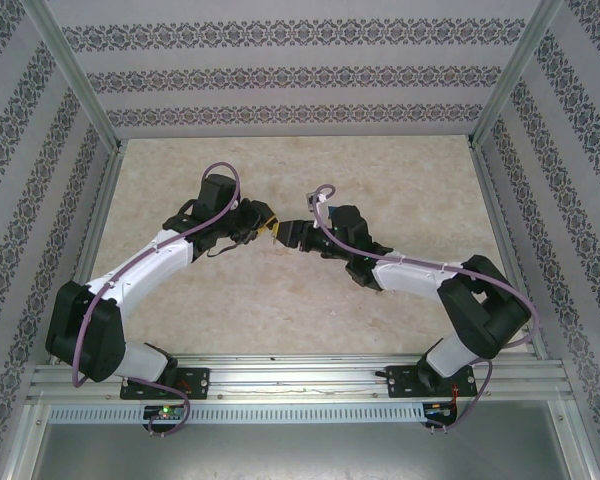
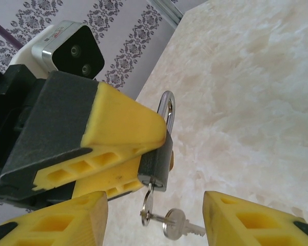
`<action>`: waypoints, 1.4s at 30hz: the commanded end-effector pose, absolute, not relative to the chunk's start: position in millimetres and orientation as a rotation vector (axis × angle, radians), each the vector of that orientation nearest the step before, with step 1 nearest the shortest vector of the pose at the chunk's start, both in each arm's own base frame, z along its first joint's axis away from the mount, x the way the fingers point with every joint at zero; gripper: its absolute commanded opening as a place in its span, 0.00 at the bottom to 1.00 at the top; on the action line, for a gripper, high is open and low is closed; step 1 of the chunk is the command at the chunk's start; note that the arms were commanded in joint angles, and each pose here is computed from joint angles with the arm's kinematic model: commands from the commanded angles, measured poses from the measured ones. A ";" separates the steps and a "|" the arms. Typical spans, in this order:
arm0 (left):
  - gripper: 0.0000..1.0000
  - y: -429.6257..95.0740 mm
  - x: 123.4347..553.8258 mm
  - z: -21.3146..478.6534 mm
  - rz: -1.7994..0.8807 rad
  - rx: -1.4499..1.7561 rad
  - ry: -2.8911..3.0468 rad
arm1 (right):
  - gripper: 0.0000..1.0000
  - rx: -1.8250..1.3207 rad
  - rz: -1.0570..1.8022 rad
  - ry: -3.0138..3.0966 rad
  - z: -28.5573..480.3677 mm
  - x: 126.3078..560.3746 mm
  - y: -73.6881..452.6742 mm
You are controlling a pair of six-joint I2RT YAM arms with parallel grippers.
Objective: Unlock with the key
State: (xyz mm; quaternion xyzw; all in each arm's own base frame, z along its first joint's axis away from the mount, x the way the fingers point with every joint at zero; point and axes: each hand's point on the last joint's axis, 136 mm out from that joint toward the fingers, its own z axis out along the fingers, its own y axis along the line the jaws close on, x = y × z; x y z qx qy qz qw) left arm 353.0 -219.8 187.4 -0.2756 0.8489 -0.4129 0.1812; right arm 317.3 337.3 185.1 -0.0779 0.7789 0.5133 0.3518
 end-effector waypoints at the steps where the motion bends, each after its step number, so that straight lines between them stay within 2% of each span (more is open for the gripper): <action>1: 0.16 -233.1 356.2 209.1 -1.239 -0.728 2.358 | 0.52 -0.243 1.340 1.927 206.3 323.8 348.9; 6: 0.16 -238.8 357.3 212.6 -1.270 -0.714 2.356 | 0.50 -0.242 1.344 1.919 206.5 328.1 353.1; 12: 0.16 -244.2 357.8 217.3 -1.299 -0.704 2.347 | 0.42 -0.241 1.352 1.926 202.4 332.2 357.5; 18: 0.16 -251.9 359.7 221.6 -1.386 -0.725 2.319 | 0.26 -0.235 1.345 1.918 201.7 334.9 357.5; 24: 0.17 -254.6 361.6 222.3 -1.416 -0.715 2.302 | 0.14 -0.211 1.321 1.925 197.3 336.9 350.3; 28: 0.27 -253.8 361.3 219.9 -1.416 -0.709 2.301 | 0.08 -0.205 1.302 1.922 198.0 336.0 340.6; 32: 0.42 -249.2 360.9 220.0 -1.387 -0.690 2.307 | 0.06 -0.198 1.286 1.934 194.1 334.0 327.7; 42: 0.46 -209.7 355.4 232.0 -1.292 -0.580 2.292 | 0.05 -0.372 1.373 1.953 210.6 311.1 309.7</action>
